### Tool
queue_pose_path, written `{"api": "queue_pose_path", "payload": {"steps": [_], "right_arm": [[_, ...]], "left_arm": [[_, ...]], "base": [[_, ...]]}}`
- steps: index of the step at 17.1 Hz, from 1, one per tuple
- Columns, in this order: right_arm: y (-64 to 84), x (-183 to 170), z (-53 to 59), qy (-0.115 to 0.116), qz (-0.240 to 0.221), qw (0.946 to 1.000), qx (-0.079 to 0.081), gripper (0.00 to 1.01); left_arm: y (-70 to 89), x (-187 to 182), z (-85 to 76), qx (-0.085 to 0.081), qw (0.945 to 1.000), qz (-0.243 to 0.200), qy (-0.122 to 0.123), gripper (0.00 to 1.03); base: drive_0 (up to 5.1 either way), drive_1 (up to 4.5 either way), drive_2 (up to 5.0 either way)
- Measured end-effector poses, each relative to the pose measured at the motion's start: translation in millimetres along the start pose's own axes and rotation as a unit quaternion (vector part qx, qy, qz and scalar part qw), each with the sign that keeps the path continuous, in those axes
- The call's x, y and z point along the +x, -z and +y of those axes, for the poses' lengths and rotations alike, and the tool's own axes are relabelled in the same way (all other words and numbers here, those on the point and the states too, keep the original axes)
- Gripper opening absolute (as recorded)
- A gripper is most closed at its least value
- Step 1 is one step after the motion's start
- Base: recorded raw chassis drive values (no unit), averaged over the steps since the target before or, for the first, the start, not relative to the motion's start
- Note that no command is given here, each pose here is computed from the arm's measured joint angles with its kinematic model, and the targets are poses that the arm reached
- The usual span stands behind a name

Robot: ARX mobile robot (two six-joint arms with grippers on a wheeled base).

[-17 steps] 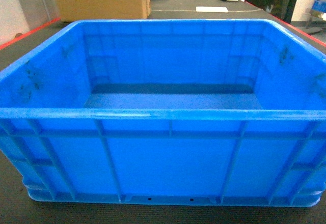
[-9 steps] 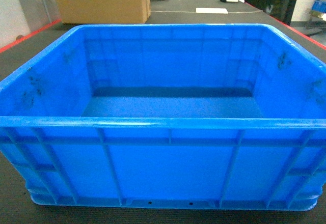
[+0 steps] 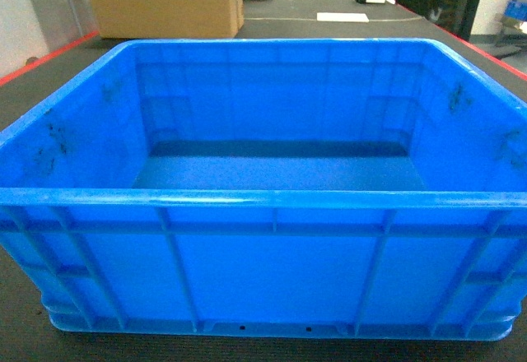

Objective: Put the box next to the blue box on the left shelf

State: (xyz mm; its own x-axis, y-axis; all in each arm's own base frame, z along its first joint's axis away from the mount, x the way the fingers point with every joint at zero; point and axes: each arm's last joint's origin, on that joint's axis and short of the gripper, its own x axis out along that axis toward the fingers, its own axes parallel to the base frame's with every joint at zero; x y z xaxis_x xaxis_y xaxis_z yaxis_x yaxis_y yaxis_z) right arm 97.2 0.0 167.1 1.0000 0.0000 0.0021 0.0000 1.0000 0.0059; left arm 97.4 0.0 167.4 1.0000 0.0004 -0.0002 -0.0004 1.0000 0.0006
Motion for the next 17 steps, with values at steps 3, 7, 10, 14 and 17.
{"api": "queue_pose_path", "payload": {"steps": [3, 7, 10, 14, 17], "right_arm": [[0.0, 0.0, 0.0, 0.0, 0.0, 1.0, 0.0, 0.98], [0.0, 0.0, 0.0, 0.0, 0.0, 1.0, 0.0, 0.98], [0.0, 0.0, 0.0, 0.0, 0.0, 1.0, 0.0, 0.98], [0.0, 0.0, 0.0, 0.0, 0.0, 1.0, 0.0, 0.98], [0.0, 0.0, 0.0, 0.0, 0.0, 1.0, 0.0, 0.98]], "left_arm": [[0.0, 0.0, 0.0, 0.0, 1.0, 0.0, 0.0, 0.98], [0.0, 0.0, 0.0, 0.0, 1.0, 0.0, 0.0, 0.98], [0.0, 0.0, 0.0, 0.0, 1.0, 0.0, 0.0, 0.98], [0.0, 0.0, 0.0, 0.0, 1.0, 0.0, 0.0, 0.98], [0.0, 0.0, 0.0, 0.0, 1.0, 0.0, 0.0, 0.98]], "base": [[0.0, 0.0, 0.0], [0.0, 0.0, 0.0], [0.0, 0.0, 0.0], [0.0, 0.0, 0.0], [0.0, 0.0, 0.0]]}}
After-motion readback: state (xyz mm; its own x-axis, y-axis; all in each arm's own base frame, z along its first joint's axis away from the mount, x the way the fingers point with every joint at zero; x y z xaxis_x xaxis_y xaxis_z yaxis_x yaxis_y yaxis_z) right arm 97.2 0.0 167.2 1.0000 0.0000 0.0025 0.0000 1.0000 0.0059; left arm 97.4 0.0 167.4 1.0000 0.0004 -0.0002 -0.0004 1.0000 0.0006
